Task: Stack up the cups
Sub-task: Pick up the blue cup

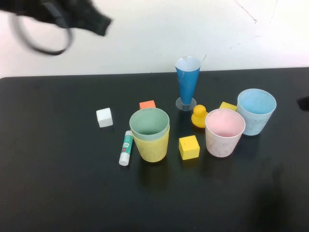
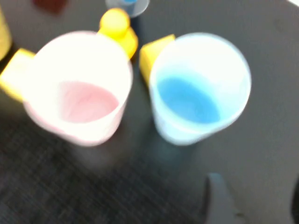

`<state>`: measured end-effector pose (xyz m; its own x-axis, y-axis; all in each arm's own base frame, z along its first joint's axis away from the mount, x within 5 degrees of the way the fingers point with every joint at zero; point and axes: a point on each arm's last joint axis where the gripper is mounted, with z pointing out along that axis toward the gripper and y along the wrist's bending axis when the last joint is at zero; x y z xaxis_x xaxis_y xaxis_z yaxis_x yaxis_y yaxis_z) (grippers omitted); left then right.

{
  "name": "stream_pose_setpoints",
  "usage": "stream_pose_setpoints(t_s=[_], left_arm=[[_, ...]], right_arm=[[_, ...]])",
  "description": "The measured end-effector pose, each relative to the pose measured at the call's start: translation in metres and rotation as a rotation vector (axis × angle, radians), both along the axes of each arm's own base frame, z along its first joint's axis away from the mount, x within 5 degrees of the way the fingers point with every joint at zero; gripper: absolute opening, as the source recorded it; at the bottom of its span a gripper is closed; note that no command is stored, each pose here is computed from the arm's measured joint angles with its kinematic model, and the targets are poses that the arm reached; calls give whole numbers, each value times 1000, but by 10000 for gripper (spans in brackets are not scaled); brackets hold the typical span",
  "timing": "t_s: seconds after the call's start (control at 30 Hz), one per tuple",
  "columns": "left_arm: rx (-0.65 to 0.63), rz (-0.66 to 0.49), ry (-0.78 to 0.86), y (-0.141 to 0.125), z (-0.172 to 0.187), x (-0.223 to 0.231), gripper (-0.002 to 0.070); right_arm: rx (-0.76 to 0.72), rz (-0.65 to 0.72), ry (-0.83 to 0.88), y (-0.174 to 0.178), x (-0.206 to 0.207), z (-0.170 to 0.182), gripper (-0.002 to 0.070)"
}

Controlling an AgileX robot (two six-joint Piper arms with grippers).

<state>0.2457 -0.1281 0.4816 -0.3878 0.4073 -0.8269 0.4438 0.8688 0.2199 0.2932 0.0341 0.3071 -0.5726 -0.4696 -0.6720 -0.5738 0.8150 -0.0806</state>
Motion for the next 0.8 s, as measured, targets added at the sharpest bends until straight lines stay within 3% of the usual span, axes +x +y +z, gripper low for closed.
stream_pose_setpoints(t_s=[0.03,0.17,0.5,0.6,0.7,0.8], left_arm=[[-1,-1,-5,4,1,-6,3],[-3,-9,-13,22,-10,-38,2],[-50,-47,-125,64,-63,-112,2],[-84,-60,-193,75,-74,-133,2],[-119,-72,-263,83,-82,-148,2],[-136,-78,-302,88,-89,-157,2]], right_arm=[[1,6,24,1,18,-4,349],[15,32,78,4,61,-14,408],[27,50,213,6,123,-72,408],[31,59,253,7,129,-85,327],[46,76,274,9,133,-86,139],[68,99,250,11,138,-67,41]])
